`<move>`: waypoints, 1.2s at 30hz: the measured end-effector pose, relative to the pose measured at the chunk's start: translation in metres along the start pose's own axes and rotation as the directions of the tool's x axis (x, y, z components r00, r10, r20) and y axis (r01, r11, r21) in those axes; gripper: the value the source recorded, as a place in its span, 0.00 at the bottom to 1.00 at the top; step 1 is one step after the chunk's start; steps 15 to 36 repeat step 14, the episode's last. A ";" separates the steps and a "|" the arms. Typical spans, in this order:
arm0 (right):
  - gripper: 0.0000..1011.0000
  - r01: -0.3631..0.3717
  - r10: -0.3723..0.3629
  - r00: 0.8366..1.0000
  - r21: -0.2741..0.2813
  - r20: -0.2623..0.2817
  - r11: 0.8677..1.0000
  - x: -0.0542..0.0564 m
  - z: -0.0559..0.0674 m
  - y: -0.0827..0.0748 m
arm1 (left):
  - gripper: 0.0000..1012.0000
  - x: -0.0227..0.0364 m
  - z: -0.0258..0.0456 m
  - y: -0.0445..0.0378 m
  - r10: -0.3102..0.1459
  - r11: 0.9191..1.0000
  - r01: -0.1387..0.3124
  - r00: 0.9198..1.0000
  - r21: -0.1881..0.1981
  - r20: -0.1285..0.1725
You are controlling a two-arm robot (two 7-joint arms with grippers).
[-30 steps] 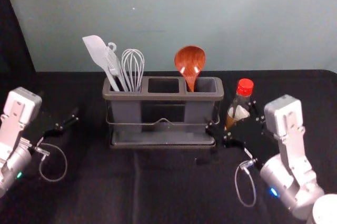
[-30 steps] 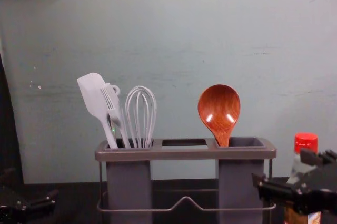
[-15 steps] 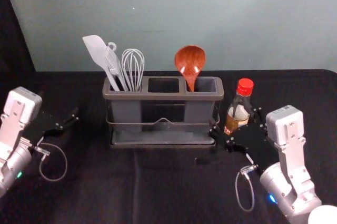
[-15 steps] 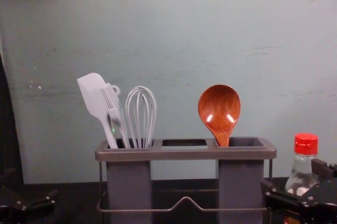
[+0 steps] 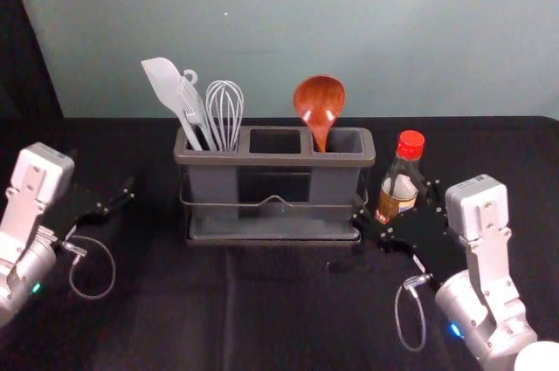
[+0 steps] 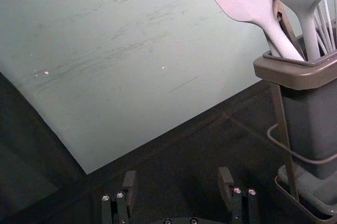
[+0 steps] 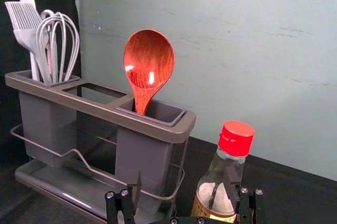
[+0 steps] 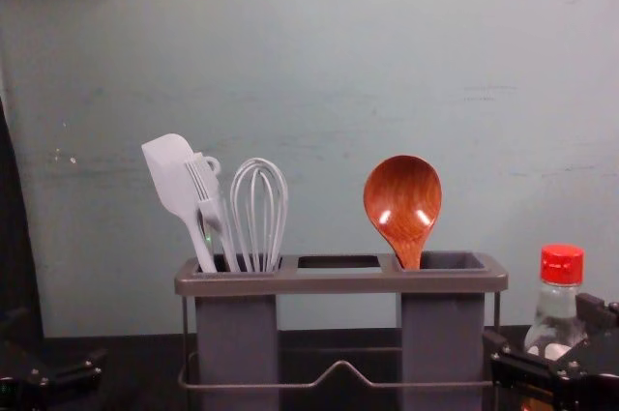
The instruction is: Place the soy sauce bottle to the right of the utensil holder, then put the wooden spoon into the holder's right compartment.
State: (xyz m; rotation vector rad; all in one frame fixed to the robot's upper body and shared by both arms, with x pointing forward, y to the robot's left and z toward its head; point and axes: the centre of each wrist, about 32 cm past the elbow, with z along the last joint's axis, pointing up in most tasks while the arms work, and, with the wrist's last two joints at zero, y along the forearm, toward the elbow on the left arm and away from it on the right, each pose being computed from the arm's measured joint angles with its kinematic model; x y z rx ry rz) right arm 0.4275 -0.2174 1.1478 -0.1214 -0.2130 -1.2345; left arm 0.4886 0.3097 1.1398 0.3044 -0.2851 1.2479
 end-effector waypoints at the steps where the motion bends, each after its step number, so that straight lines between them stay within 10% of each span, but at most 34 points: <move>1: 0.99 -0.001 0.001 1.000 0.000 0.000 1.000 0.000 0.000 0.000 | 1.00 0.0000 0.0000 0.0000 0.000 1.000 0.000 1.000 0.000 0.000; 36: 0.99 -0.003 0.003 1.000 0.002 0.001 1.000 0.000 0.000 0.000 | 1.00 0.0000 0.0000 0.0000 0.000 1.000 0.000 1.000 0.000 0.000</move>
